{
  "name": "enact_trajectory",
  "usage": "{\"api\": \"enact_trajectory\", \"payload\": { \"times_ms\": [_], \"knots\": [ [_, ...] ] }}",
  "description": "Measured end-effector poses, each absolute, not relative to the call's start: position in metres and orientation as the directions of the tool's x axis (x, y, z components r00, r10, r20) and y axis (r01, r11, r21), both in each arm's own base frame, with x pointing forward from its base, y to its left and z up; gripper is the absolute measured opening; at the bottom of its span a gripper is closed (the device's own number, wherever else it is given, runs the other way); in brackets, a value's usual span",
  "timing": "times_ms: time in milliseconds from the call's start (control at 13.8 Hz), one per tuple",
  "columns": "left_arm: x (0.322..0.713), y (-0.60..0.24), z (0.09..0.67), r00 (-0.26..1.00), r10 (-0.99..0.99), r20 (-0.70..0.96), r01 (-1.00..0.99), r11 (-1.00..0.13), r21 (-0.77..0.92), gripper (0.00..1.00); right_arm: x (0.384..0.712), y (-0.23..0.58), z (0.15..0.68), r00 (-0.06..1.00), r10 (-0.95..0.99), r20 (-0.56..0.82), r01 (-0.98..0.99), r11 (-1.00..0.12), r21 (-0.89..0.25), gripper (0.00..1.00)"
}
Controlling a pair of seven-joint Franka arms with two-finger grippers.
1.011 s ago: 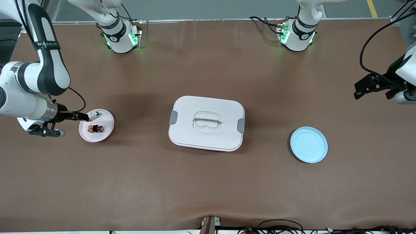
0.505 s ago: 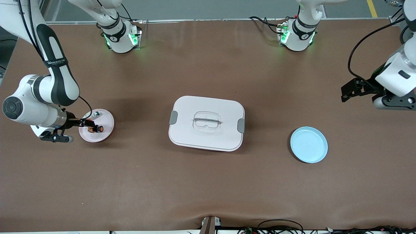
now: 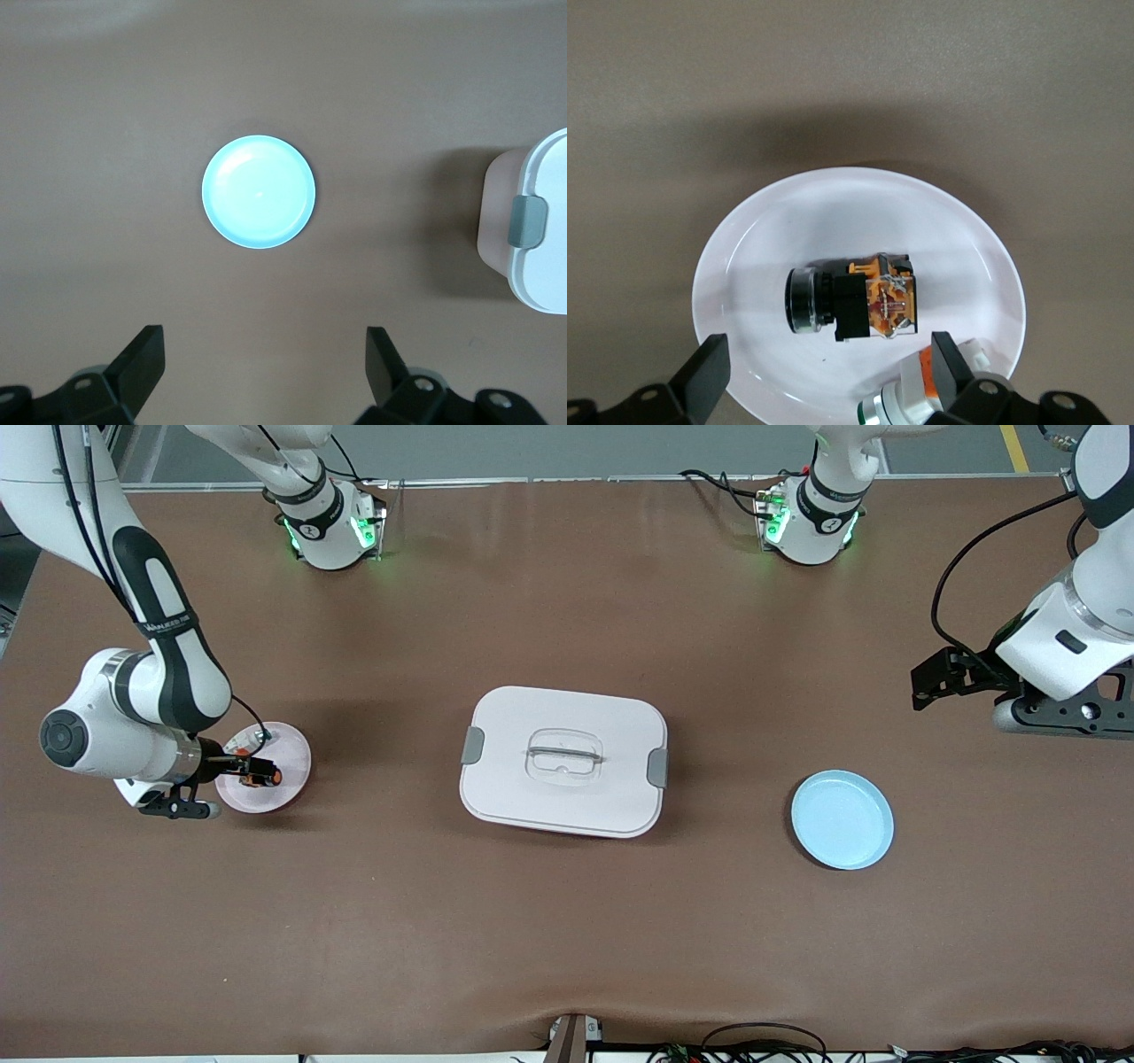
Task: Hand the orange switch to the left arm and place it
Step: 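Lower the right gripper over the orange switch on the white plate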
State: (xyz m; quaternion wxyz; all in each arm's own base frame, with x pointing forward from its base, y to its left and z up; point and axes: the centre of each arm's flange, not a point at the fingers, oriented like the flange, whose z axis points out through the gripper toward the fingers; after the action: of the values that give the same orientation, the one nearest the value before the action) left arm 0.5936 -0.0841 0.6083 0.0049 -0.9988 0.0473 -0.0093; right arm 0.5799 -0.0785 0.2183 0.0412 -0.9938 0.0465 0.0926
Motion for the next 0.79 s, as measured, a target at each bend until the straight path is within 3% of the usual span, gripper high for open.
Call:
{"api": "enact_trajectory", "payload": {
  "times_ms": [794],
  "knots": [
    [0.588,-0.082,0.621,0.995,-0.091,0.038,-0.09,-0.996,-0.013,1.0,0.58,-0.08,0.188,0.98,-0.09,-0.179,-0.104,-0.992,-0.07,1.0]
  ]
}}
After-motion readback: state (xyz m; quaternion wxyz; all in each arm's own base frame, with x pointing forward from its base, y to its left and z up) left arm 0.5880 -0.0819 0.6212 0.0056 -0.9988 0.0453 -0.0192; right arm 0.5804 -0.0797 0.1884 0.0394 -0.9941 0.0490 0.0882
